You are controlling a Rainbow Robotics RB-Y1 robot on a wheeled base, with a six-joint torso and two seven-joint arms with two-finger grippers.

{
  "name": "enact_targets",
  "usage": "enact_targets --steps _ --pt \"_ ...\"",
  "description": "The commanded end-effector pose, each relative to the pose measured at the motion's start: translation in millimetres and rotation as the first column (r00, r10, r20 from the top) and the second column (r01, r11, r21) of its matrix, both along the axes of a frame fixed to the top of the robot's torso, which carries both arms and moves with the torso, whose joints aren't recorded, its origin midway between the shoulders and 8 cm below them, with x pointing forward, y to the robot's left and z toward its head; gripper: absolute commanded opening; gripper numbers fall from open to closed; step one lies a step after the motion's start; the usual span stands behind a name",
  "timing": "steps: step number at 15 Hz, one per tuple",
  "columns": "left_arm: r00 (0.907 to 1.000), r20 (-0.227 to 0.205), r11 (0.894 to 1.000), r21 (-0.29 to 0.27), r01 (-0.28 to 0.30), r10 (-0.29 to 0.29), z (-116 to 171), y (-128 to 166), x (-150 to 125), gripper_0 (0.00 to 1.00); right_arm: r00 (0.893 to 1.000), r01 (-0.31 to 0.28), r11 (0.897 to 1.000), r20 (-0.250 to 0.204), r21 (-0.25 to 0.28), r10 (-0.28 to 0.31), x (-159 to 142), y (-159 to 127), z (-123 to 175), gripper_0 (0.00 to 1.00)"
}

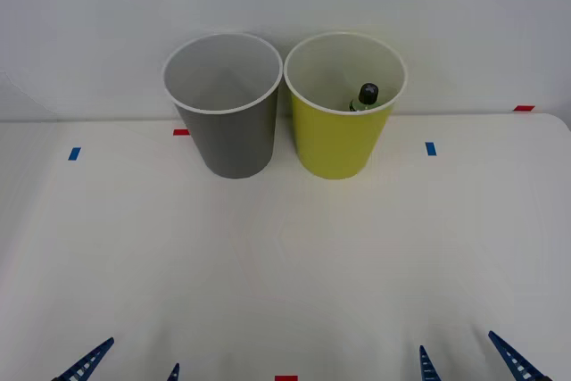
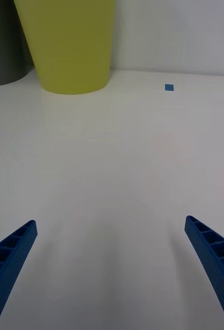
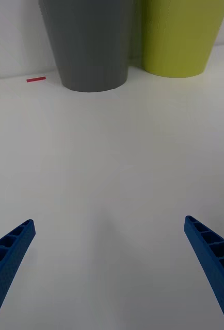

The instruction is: Put cans in the gray bin and PET bottles in the light green bin.

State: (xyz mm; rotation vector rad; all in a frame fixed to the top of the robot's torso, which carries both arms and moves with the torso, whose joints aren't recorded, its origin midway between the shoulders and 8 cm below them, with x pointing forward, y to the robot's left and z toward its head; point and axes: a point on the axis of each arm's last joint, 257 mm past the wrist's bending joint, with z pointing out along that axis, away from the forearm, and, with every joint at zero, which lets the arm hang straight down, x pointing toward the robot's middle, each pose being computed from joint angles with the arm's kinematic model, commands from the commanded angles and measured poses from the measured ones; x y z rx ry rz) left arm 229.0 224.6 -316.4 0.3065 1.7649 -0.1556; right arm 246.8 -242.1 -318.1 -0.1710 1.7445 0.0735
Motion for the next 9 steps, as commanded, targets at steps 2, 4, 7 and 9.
enact_targets --steps 2,4,7,9 --pt "1.0000 0.000 1.000 0.000 0.000 0.000 0.0 0.0 0.0 1.00 1.000 0.000 1.000 0.000 0.000 0.000 0.0 0.0 0.0 1.00" --pt "1.0000 0.000 1.000 0.000 0.000 0.000 0.0 0.0 0.0 1.00 1.000 0.000 1.000 0.000 0.000 0.000 0.0 0.0 0.0 1.00" --pt "1.0000 0.000 1.000 0.000 0.000 0.000 0.0 0.0 0.0 1.00 1.000 0.000 1.000 0.000 0.000 0.000 0.0 0.0 0.0 1.00" --pt "1.0000 0.000 1.000 0.000 0.000 0.000 0.0 0.0 0.0 1.00 1.000 0.000 1.000 0.000 0.000 0.000 0.0 0.0 0.0 1.00"
